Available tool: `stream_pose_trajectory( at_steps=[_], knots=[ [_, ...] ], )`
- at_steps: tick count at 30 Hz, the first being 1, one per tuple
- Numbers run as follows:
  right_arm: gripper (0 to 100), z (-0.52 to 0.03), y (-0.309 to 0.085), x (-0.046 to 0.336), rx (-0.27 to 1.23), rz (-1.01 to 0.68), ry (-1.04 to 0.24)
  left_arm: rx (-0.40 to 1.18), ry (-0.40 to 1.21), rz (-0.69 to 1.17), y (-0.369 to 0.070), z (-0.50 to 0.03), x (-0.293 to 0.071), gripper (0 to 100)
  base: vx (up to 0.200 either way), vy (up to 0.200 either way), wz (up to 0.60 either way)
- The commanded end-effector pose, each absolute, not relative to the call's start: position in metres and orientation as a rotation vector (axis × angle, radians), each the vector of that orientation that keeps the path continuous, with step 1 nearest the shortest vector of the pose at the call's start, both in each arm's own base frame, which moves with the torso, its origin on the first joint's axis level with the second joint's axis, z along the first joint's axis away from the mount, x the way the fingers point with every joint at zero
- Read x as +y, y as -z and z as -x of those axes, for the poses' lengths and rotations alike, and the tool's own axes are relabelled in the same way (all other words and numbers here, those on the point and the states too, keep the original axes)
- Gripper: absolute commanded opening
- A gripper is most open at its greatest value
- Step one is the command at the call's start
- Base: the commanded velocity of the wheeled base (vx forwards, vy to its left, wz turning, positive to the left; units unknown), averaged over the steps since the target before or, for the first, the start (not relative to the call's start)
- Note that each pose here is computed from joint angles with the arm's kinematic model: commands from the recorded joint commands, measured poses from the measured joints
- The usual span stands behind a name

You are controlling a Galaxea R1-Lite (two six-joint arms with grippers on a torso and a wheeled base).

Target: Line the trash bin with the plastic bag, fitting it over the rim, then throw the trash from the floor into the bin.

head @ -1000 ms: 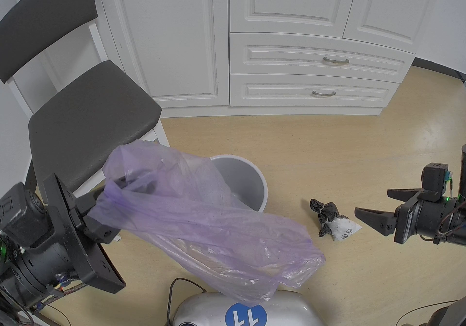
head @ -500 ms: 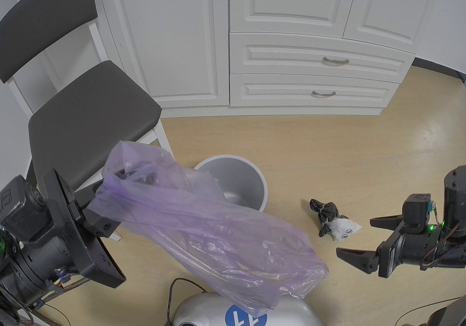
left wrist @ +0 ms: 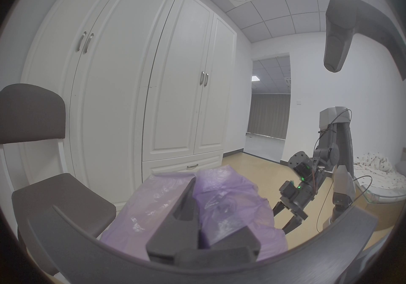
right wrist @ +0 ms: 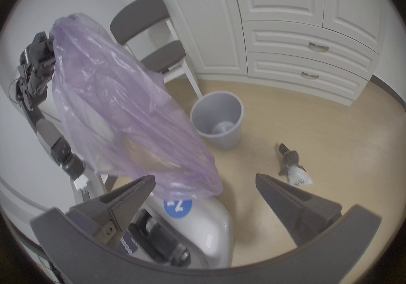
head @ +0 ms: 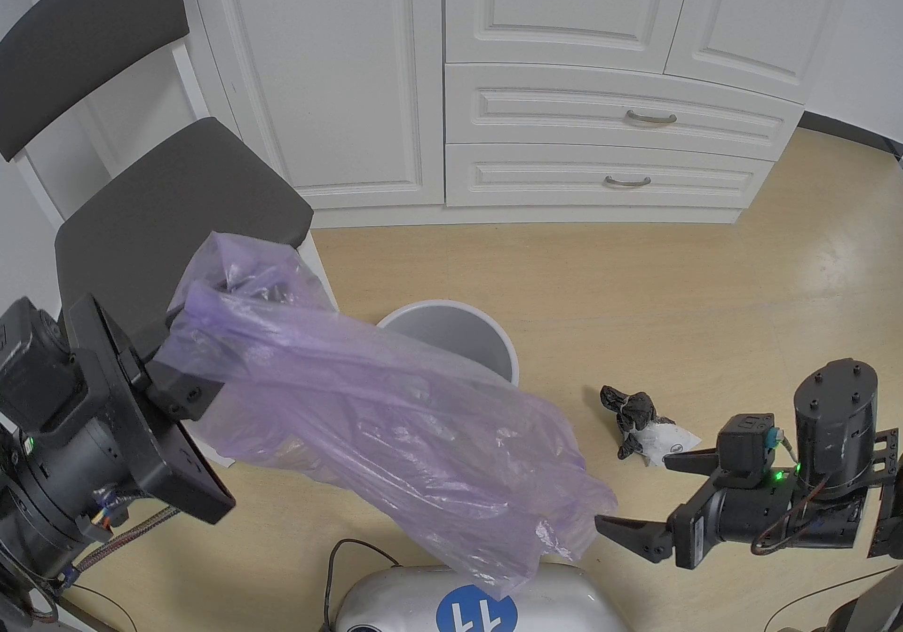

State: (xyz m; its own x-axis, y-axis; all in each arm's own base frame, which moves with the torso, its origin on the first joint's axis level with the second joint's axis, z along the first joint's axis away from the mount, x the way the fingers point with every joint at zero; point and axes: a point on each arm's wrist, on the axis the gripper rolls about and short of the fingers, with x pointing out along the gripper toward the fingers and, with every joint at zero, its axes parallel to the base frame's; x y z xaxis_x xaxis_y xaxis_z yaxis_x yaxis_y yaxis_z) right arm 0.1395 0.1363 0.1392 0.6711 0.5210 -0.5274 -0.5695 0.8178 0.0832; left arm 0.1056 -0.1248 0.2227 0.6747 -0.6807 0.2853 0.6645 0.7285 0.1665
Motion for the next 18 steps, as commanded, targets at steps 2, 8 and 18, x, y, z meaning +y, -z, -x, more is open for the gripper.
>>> stream_pose_trajectory(
  at_steps=[2, 8, 18],
  knots=[
    [100, -0.159, -0.114, 0.155, 0.577, 0.015, -0.554, -0.360, 0.766, -0.037, -0.226, -0.102, -0.123, 0, 0.000, 0.000, 0.00],
    [100, -0.163, -0.111, 0.159, 0.565, -0.004, -0.537, -0.367, 0.771, -0.031, -0.228, -0.100, -0.123, 0, 0.000, 0.000, 0.00],
    [100, -0.174, -0.105, 0.168, 0.567, -0.046, -0.521, -0.370, 0.791, 0.006, -0.232, -0.098, -0.125, 0, 0.000, 0.000, 0.00]
  ],
)
